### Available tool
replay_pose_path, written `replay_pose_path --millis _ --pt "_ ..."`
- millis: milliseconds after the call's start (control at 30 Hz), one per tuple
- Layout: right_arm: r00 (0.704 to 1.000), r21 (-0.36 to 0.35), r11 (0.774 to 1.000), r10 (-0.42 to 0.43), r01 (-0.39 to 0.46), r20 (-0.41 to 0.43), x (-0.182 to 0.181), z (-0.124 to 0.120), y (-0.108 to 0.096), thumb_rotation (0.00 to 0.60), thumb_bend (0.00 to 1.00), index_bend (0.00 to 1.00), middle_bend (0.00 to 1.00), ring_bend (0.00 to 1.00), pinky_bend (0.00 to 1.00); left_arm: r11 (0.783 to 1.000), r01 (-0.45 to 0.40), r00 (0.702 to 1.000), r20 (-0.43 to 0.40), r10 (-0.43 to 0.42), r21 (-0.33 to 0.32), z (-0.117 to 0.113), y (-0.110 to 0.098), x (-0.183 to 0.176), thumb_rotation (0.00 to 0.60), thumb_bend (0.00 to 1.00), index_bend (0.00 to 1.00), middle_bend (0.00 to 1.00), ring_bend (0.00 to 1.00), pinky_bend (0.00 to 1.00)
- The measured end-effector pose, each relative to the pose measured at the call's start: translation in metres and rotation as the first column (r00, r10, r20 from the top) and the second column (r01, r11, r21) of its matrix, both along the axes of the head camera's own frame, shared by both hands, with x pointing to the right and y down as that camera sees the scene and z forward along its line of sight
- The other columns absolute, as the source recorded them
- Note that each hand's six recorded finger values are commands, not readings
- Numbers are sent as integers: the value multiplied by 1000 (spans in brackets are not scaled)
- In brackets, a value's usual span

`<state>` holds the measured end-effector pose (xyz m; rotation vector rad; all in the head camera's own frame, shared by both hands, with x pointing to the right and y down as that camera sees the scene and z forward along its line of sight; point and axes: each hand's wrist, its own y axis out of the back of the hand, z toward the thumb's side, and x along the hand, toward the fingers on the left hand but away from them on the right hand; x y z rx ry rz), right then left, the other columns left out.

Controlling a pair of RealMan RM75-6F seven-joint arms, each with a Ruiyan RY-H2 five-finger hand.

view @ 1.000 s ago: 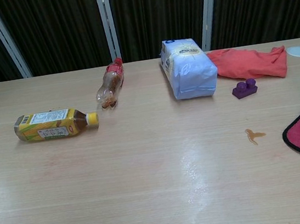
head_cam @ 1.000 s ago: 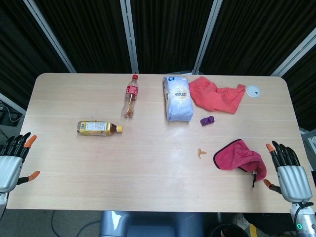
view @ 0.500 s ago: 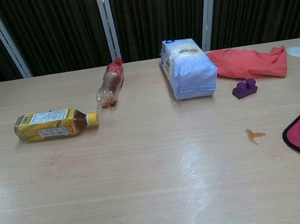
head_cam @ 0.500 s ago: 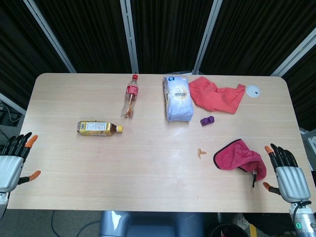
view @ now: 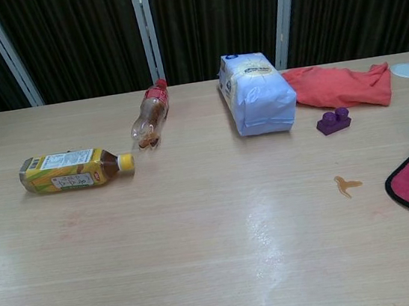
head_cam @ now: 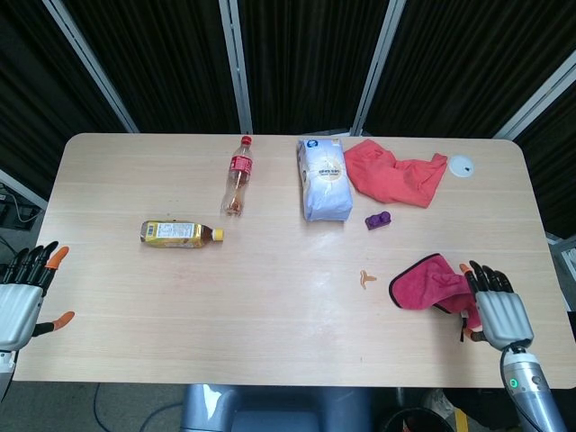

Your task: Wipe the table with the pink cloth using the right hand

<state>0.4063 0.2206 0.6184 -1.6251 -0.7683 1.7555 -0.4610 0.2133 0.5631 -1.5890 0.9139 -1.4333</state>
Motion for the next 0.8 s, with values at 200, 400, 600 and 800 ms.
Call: replay_pose_path --millis 200,400,600,800 --pt "999 -29 999 35 -36 -36 -7 28 -9 600 0 64 0 0 80 1000 3 1000 -6 -3 -7 1 0 0 600 4 0 0 0 0" --pt "993 -48 995 79 -84 -91 4 43 -19 600 0 86 0 0 81 1000 6 1000 -8 -6 -15 2 -1 0 600 5 0 0 0 0" --pt "984 -72 988 127 -137 -127 15 55 -23 600 0 162 46 0 120 1000 7 1000 -4 -7 -24 3 -1 -1 600 4 9 0 0 0" --pt "981 -89 984 138 -152 -139 14 67 -24 600 52 222 95 1 174 1000 8 1000 -5 -8 -25 4 -2 -1 600 3 25 0 0 0"
